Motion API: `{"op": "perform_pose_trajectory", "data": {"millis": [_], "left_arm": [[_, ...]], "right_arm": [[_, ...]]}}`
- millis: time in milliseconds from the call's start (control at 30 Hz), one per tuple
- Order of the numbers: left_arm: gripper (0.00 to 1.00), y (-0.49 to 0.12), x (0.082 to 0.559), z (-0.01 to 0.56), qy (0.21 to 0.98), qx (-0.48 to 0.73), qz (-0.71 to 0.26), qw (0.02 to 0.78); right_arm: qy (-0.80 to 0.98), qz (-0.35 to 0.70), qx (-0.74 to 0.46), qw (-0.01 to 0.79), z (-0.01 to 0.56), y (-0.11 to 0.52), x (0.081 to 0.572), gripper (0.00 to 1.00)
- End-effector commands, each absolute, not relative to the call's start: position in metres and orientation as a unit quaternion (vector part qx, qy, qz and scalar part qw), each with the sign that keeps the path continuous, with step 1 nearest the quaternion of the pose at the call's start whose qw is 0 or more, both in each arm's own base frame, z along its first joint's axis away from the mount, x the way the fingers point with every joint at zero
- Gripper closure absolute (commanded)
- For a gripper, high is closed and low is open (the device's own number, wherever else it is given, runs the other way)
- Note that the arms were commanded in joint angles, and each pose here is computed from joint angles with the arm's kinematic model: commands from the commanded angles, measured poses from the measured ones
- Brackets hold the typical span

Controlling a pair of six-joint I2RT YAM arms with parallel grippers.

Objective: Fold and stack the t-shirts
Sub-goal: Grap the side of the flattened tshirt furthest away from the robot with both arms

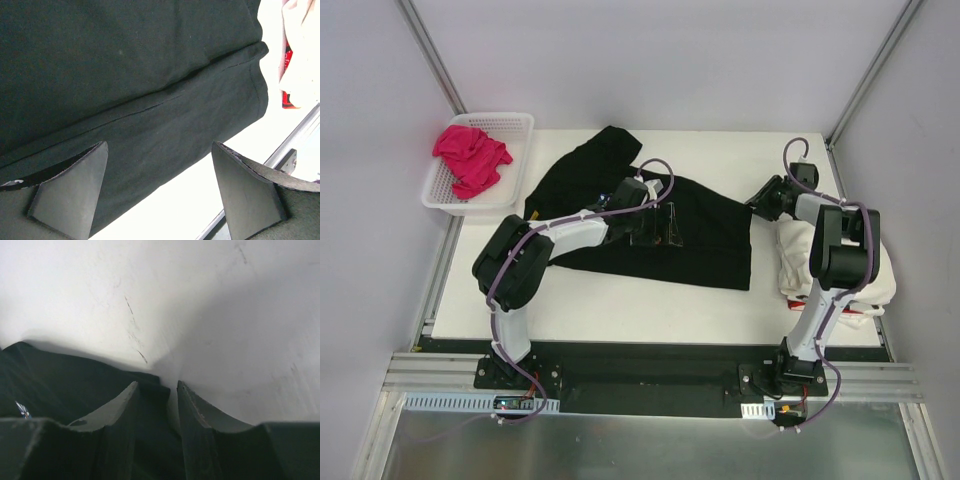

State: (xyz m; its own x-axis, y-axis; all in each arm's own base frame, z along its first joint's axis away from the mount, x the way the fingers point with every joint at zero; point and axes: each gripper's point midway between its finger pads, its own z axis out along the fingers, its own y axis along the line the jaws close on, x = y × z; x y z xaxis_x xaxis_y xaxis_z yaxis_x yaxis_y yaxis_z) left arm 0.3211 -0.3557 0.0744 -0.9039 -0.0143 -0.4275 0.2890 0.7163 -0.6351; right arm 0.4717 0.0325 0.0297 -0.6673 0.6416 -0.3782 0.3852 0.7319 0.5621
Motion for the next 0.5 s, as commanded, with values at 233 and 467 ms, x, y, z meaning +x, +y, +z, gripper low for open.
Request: {"op": "perform_pose_trajectory", "data": {"millis": [233, 467], "left_arm": [[0.16, -0.354, 0.308, 0.054, 0.909, 0.078, -0.366, 0.182], [0.16, -0.349, 0.3, 0.039, 0.917, 0.07, -0.358, 0.162]], "right_arm": [[0.882, 0.214, 0.287, 0.306, 0.03, 0.037, 0.499, 0.89], [0.879, 0.201, 0.288, 0.322, 0.043, 0.03, 0.52, 0.99]]}}
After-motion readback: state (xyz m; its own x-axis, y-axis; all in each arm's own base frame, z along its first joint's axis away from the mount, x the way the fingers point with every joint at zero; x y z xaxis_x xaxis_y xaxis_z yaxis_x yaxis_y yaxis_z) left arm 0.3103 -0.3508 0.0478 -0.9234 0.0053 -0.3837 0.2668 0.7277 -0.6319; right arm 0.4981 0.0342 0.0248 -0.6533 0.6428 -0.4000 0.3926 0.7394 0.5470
